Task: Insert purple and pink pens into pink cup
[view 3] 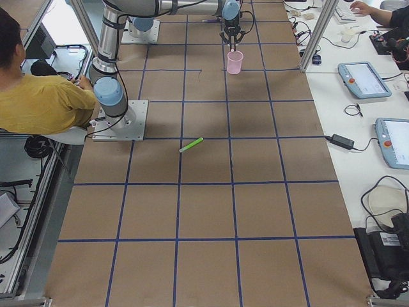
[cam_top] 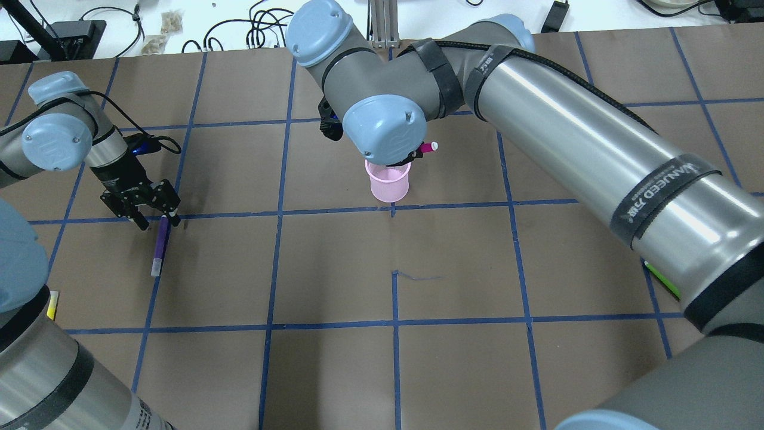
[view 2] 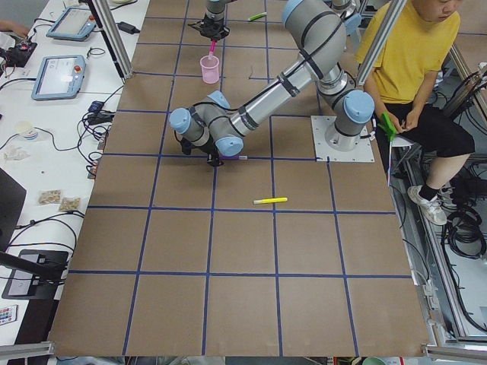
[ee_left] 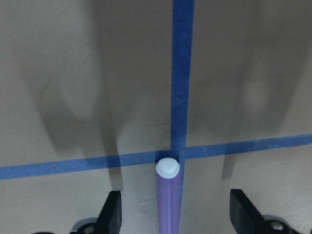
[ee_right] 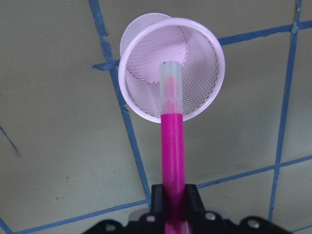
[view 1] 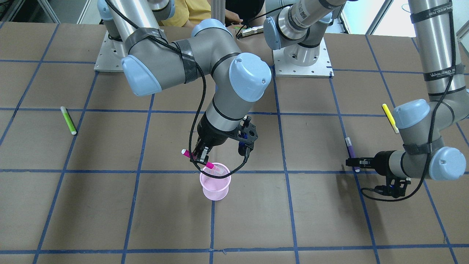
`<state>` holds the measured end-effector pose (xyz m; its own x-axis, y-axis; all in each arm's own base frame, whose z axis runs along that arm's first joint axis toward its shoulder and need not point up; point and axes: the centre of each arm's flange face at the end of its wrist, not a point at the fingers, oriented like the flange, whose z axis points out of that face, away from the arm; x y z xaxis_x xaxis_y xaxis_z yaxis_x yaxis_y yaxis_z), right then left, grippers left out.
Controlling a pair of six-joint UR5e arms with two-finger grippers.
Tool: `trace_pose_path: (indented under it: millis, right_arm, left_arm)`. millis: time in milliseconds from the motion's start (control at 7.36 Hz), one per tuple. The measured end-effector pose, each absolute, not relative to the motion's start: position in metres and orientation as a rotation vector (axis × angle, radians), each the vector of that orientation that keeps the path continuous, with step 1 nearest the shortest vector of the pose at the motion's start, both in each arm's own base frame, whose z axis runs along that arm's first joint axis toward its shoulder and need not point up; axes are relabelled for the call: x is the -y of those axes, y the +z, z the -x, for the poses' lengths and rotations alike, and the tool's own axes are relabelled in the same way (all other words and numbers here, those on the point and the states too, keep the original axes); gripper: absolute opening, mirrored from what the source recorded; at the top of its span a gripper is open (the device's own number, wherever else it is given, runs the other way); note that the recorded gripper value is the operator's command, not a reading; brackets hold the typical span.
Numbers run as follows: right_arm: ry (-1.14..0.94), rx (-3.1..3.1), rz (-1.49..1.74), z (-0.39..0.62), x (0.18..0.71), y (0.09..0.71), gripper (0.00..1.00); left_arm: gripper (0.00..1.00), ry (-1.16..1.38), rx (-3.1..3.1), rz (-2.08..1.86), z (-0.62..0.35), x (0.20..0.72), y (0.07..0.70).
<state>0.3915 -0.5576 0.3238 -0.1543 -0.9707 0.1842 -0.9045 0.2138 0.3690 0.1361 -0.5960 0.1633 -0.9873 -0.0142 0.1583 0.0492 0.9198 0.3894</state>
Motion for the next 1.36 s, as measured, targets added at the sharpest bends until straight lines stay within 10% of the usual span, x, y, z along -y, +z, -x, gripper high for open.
trace_pose_path:
  millis: [544, 816, 1359]
  right_arm:
    - [-0.361, 2.086, -1.726, -0.394, 0.559, 0.299, 0.07]
    - [-0.364, 2.085, -1.720, -0.397, 0.566, 0.294, 0.13]
    - [-0.359, 2.095, -1.724, -0.409, 0.585, 0.278, 0.87]
  left_arm:
    - [0.50, -0.606, 2.917, 0.022, -0.136, 0.597, 0.156]
    - [0.09, -0.606, 2.919, 0.022, -0.137, 0.597, 0.155]
    - [0.00, -0.591, 2.929, 0.028, -0.137, 0.598, 0.159]
